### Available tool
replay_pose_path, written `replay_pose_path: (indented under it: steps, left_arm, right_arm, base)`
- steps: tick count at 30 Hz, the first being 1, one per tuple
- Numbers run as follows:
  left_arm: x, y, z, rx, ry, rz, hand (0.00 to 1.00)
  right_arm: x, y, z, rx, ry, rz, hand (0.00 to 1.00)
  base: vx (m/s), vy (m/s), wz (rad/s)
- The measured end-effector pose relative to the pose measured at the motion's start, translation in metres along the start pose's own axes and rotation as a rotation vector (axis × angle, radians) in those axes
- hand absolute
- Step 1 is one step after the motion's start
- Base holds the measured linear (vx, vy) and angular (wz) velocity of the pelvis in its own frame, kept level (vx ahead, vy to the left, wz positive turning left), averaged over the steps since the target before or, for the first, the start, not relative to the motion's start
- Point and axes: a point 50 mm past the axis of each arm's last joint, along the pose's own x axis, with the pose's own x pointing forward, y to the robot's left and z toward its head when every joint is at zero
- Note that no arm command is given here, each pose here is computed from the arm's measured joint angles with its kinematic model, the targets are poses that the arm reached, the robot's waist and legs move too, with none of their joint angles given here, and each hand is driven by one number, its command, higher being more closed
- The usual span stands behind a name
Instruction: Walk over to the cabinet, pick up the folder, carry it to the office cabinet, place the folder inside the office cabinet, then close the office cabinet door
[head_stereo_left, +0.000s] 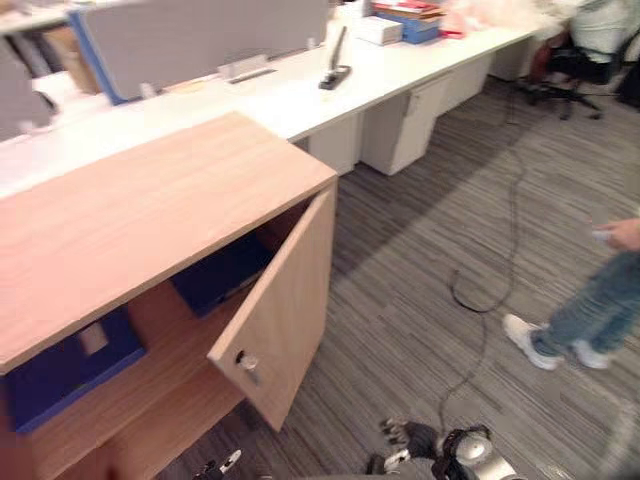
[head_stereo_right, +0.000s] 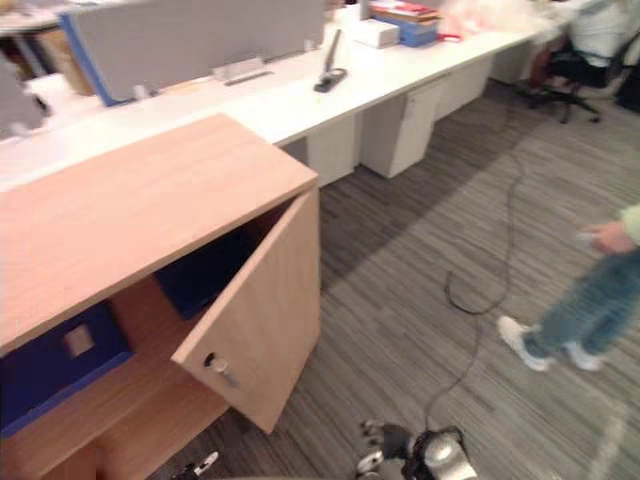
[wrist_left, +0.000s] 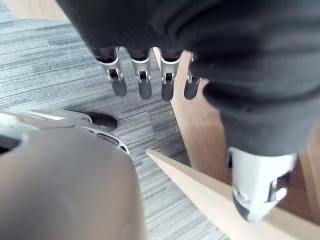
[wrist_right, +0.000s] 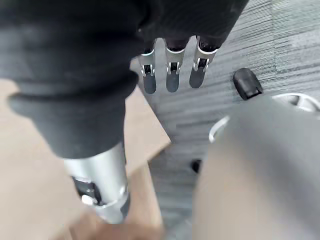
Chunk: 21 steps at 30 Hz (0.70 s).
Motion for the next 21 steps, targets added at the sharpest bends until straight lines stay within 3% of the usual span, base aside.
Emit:
replay_pose_path:
  steps: [4, 8, 21]
  left_arm:
    - [0.001, -0.006, 0.006, 0.115, -0.019, -0.027, 0.00]
    - [0.003, 0.007, 0.017, 0.149, -0.044, 0.026, 0.00]
    - [0.000, 0.015, 0.004, -0.005, -0.011, 0.080, 0.00]
  right_arm:
    - [-0.003, -0.001, -0.035, 0.557, 0.000, -0.300, 0.00]
    - [0.003, 0.037, -0.062, 0.860, 0.099, -0.347, 0.00]
    - [0.005, 0.049, -0.064, 0.842, 0.149, -0.370, 0.00]
  base:
    - [0.04, 0.126, 1.83]
    - [0.05, -0.049, 1.85]
    - [-0.02, -0.197, 0.60]
